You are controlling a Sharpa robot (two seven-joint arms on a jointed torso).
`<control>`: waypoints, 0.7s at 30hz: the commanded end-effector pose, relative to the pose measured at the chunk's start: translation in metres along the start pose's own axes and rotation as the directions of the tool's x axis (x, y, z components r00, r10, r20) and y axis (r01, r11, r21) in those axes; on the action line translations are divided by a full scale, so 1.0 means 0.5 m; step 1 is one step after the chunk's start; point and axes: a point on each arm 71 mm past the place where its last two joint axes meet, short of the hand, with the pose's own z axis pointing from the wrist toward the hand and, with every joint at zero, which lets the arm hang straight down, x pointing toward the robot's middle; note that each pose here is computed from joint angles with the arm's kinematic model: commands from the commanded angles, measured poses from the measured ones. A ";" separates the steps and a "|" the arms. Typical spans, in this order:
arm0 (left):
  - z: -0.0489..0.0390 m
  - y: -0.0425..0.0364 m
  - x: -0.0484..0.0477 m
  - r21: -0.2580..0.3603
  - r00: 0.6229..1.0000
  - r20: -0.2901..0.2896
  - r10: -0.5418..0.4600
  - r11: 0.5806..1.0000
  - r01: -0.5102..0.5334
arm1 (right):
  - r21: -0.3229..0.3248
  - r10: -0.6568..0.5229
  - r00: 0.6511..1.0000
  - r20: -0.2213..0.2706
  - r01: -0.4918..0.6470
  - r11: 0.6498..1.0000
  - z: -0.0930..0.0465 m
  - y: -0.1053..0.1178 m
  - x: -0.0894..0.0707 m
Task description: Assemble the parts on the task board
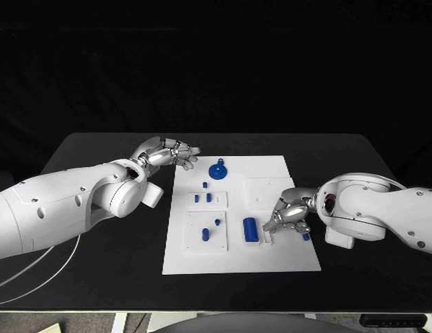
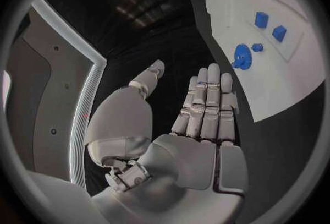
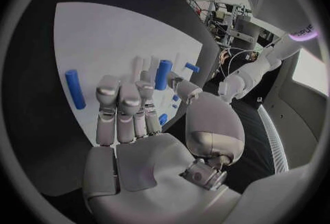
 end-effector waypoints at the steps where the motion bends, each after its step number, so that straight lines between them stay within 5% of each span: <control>1: 0.001 -0.001 0.002 0.006 1.000 -0.007 -0.004 1.000 0.004 | -0.017 0.023 0.998 0.064 -0.022 1.000 -0.010 -0.012 -0.032; 11: 0.002 0.000 0.000 0.006 1.000 -0.004 -0.003 1.000 0.003 | 0.115 -0.025 0.989 0.147 0.008 0.993 -0.033 -0.069 -0.113; 14: 0.003 -0.001 0.002 0.008 1.000 -0.012 -0.005 1.000 0.005 | 0.195 -0.046 0.993 0.108 0.024 0.980 -0.038 -0.101 -0.119; 21: 0.004 -0.001 0.006 0.007 1.000 -0.022 -0.007 1.000 0.008 | 0.254 -0.119 0.991 0.055 0.102 0.962 -0.051 -0.123 -0.116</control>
